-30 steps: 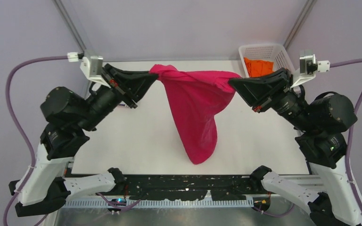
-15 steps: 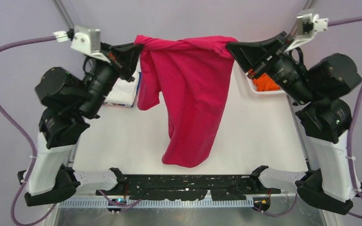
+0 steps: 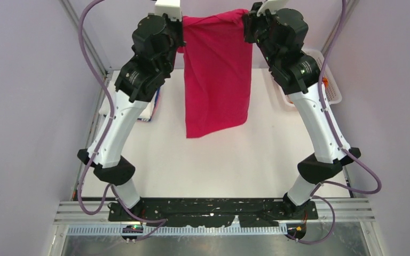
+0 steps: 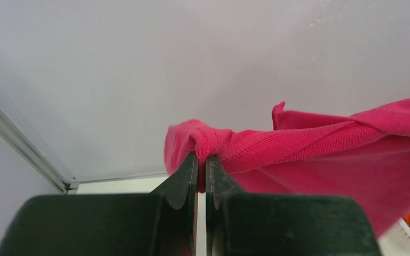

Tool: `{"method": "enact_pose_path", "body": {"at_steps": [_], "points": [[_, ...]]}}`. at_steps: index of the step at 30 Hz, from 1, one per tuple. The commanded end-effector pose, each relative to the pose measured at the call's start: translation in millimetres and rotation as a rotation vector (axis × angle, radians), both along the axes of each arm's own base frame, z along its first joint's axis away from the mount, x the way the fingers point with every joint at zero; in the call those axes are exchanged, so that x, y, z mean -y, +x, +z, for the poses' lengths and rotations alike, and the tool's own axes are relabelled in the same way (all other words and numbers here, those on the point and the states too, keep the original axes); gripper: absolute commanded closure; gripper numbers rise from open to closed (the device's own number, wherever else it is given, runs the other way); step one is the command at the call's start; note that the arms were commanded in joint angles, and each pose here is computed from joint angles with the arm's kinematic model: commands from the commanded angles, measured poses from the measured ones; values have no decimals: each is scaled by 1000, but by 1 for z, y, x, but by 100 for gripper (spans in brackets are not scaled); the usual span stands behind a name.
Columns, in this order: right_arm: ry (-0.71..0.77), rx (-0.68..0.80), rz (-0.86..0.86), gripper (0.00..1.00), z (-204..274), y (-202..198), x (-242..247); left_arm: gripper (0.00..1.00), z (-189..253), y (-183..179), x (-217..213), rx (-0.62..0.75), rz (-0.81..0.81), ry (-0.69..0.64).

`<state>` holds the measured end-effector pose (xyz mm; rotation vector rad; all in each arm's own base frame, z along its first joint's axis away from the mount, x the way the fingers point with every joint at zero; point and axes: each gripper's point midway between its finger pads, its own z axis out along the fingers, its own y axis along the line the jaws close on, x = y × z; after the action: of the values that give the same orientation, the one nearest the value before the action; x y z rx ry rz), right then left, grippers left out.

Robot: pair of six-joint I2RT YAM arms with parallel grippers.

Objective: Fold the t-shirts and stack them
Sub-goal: Flatten out the tshirt

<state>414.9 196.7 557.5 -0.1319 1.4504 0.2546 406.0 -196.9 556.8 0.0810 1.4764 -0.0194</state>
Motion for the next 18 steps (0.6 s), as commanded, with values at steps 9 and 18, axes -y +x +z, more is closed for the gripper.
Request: {"method": "enact_pose_path", "body": {"at_steps": [9, 18], "points": [[149, -92, 47, 95, -78, -83, 39, 100, -123, -89, -35, -139, -104, -192], [286, -747, 278, 93, -406, -173, 3, 85, -394, -183, 28, -685, -335, -381]]}}
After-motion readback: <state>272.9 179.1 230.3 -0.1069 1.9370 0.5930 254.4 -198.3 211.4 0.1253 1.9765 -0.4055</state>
